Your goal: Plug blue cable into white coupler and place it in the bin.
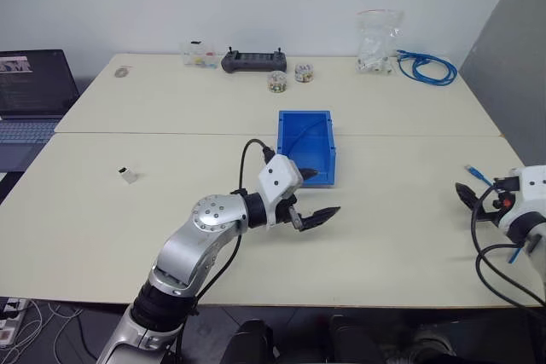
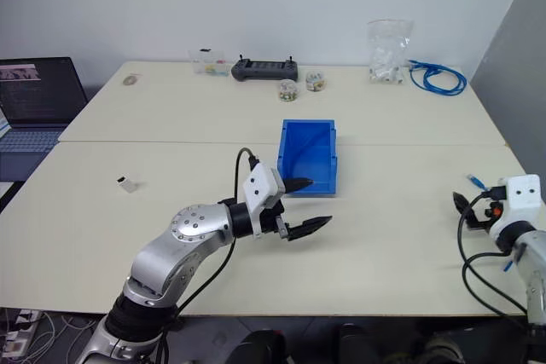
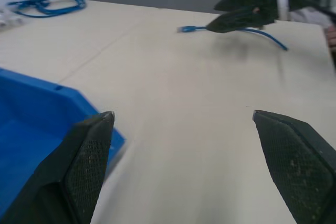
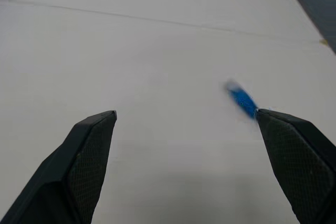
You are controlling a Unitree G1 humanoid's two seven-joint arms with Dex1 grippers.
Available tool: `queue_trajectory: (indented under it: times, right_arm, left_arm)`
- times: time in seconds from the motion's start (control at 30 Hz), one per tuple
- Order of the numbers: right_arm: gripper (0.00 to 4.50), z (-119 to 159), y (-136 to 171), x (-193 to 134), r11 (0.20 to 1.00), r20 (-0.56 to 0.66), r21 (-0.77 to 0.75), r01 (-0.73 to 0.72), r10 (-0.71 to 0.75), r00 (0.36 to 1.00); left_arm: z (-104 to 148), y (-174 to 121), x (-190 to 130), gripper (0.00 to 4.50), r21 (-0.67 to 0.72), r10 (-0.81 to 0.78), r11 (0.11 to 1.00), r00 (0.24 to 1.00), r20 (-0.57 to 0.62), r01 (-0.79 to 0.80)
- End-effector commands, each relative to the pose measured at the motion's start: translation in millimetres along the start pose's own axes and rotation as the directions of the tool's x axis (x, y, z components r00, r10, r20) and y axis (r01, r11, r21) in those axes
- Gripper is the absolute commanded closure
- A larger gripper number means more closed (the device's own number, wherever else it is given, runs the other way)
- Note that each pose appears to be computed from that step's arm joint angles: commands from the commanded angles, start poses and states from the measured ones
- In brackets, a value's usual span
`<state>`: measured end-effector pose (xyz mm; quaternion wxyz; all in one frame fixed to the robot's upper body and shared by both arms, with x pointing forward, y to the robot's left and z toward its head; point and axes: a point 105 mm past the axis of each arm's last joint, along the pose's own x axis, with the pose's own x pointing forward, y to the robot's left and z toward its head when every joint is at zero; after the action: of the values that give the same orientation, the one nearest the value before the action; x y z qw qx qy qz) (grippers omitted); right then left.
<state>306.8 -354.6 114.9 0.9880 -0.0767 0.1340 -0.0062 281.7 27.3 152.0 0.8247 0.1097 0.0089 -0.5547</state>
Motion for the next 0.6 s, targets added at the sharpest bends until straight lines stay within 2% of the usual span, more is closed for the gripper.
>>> queue_trajectory:
  times: [0.03,0.3,0.6]
  right_arm:
    - [0.03,4,-31,5,0.998,-0.033,0.029,0.056,-0.055,0.998]
    - [0.03,-13,-76,10,0.985,-0.175,0.092,0.147,-0.129,0.976]
    - [0.03,-43,-74,1,0.985,-0.318,0.161,0.066,-0.012,0.948]
  left_arm:
    - [12,-8,5,0.03,0.024,-0.075,0.997,0.997,0.011,0.075]
    - [23,-27,19,0.03,0.037,-0.209,0.977,0.978,-0.001,0.209]
    - [29,-25,29,0.03,0.084,-0.257,0.962,0.966,-0.023,0.258]
